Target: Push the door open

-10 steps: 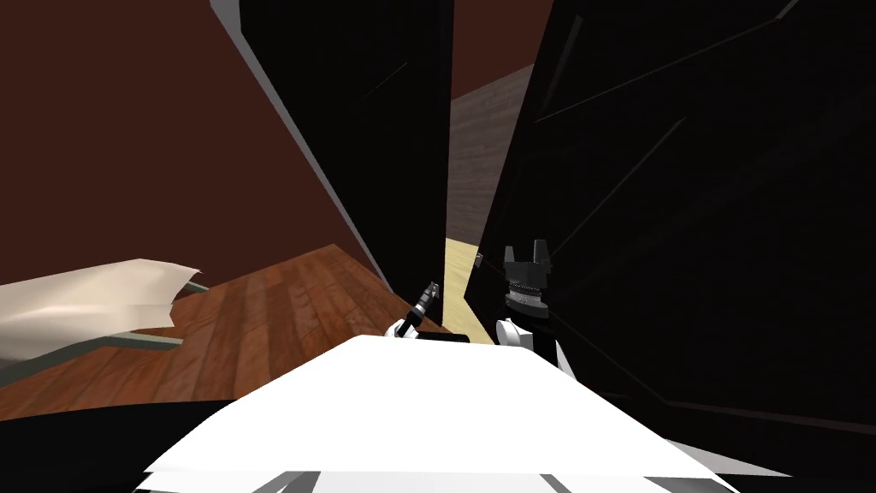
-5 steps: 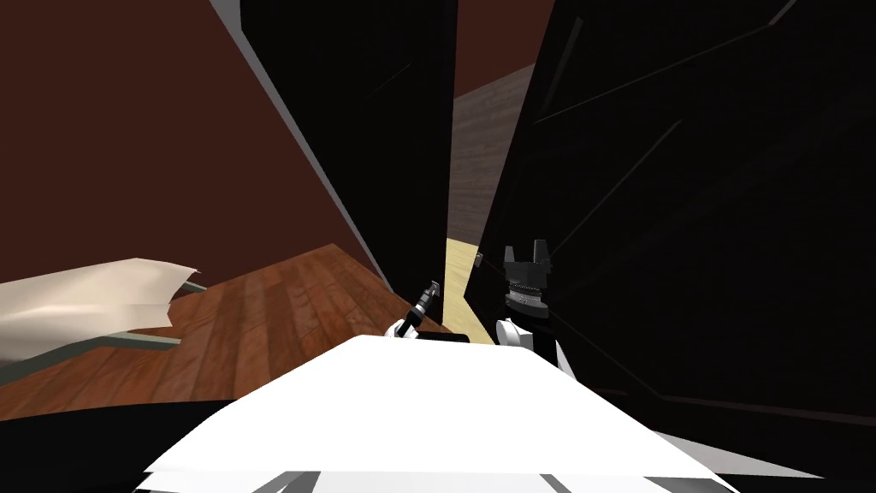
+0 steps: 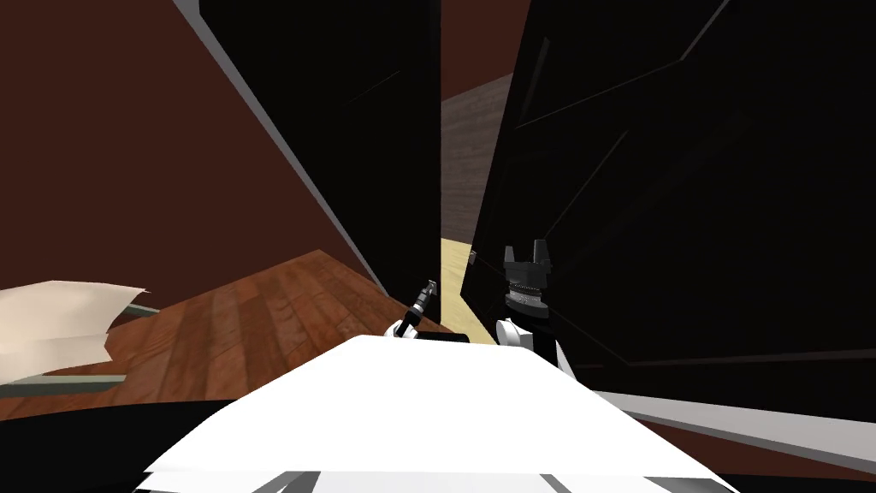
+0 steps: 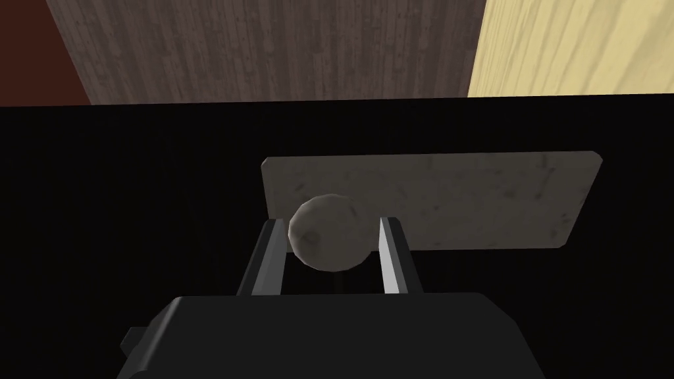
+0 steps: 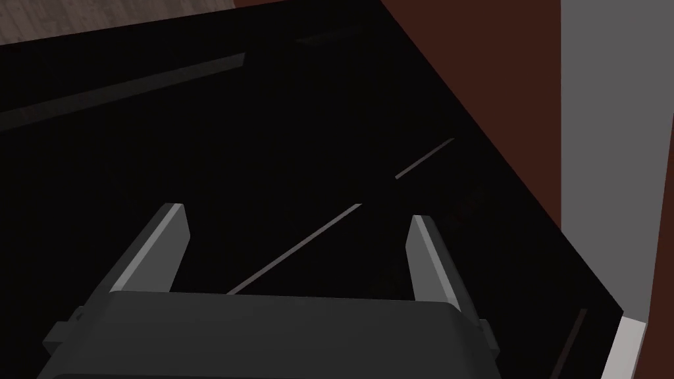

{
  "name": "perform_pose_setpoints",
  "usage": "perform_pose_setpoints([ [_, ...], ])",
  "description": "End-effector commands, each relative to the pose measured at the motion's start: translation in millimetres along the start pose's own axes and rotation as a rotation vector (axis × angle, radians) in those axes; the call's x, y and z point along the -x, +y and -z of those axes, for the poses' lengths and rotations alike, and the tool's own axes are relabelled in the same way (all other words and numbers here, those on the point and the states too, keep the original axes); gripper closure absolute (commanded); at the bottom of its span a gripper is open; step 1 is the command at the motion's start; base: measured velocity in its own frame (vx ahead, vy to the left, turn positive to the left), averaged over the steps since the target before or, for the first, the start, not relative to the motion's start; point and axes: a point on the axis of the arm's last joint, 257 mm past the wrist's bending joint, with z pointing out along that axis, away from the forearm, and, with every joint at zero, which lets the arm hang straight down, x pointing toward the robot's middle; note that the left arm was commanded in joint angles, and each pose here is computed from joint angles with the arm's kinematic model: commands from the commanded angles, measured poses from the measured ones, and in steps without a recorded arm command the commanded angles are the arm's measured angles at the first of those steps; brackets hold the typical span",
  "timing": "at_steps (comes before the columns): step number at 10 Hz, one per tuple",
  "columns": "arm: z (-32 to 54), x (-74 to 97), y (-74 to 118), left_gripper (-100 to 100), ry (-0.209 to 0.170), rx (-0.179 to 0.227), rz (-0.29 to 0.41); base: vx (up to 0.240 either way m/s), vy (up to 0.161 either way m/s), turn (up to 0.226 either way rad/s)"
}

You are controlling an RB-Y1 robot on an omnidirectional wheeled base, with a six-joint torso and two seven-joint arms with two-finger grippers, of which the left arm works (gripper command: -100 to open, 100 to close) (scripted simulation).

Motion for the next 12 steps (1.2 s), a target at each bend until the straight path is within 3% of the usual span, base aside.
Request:
perform_pose_setpoints([
  [1, -3.1, 21.2, -9.4, 100, -0.039, -0.02, -0.012, -0.003, 0.021, -0.126],
  [5, -3.1, 36.1, -12.1, 100, -0.078, -0.028, -0.018, 0.009, 0.027, -0.061],
  [6, -2.7, 47.3, -14.2, 100, -0.107, -0.034, -0.023, 0.022, 0.051, -0.12],
  [7, -2.8, 38.1, -8.0, -100, -0.086, -0.016, -0.016, -0.128, 0.047, -0.02],
  [12, -5.2, 28.4, -5.1, -100, -0.07, -0.001, -0.007, -0.194, 0.007, 0.023],
])
